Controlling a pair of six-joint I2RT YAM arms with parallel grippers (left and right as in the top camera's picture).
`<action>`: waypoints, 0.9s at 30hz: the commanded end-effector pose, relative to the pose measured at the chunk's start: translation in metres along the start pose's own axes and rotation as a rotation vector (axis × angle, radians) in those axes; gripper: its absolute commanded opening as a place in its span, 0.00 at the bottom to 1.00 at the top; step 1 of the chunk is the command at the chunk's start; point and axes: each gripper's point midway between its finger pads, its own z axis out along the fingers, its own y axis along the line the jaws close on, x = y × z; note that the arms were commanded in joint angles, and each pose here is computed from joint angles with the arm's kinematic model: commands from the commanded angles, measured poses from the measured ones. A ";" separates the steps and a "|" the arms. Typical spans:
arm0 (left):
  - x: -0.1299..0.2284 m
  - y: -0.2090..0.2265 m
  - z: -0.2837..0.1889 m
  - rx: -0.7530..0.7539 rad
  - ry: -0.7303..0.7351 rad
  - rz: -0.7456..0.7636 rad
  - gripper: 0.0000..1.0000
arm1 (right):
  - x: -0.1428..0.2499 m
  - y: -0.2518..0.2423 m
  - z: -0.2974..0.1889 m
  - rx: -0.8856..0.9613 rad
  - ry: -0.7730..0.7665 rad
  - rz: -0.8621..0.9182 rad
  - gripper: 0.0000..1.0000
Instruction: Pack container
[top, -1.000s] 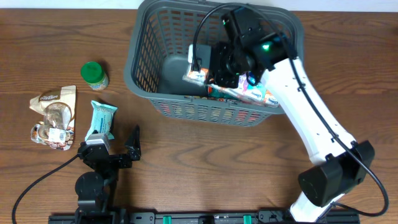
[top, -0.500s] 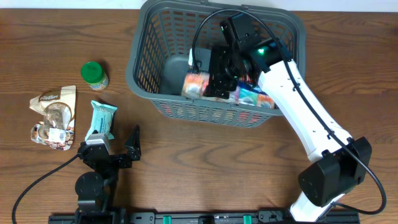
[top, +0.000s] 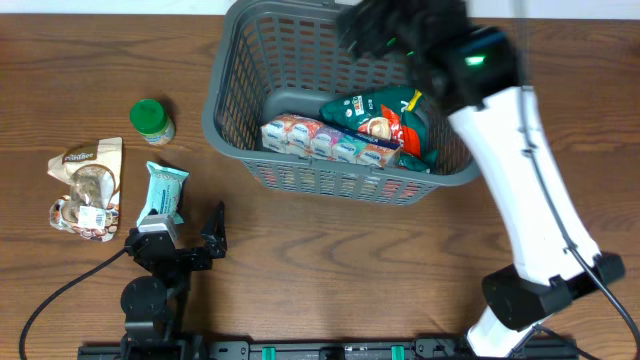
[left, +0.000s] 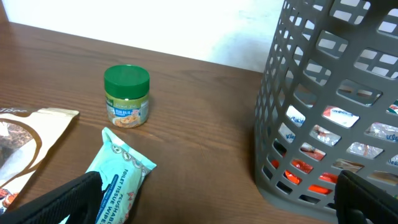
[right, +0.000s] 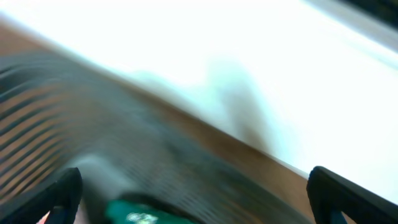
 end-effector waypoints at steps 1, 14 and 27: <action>0.012 0.003 0.002 -0.008 0.025 0.005 0.99 | 0.008 -0.121 -0.047 0.528 -0.024 0.404 0.99; 0.012 0.003 0.002 -0.008 0.025 0.005 0.99 | 0.125 -0.277 -0.098 0.799 0.223 0.757 0.99; 0.012 0.003 0.002 -0.008 0.025 0.005 0.99 | 0.156 -0.307 -0.108 0.735 0.258 0.892 0.99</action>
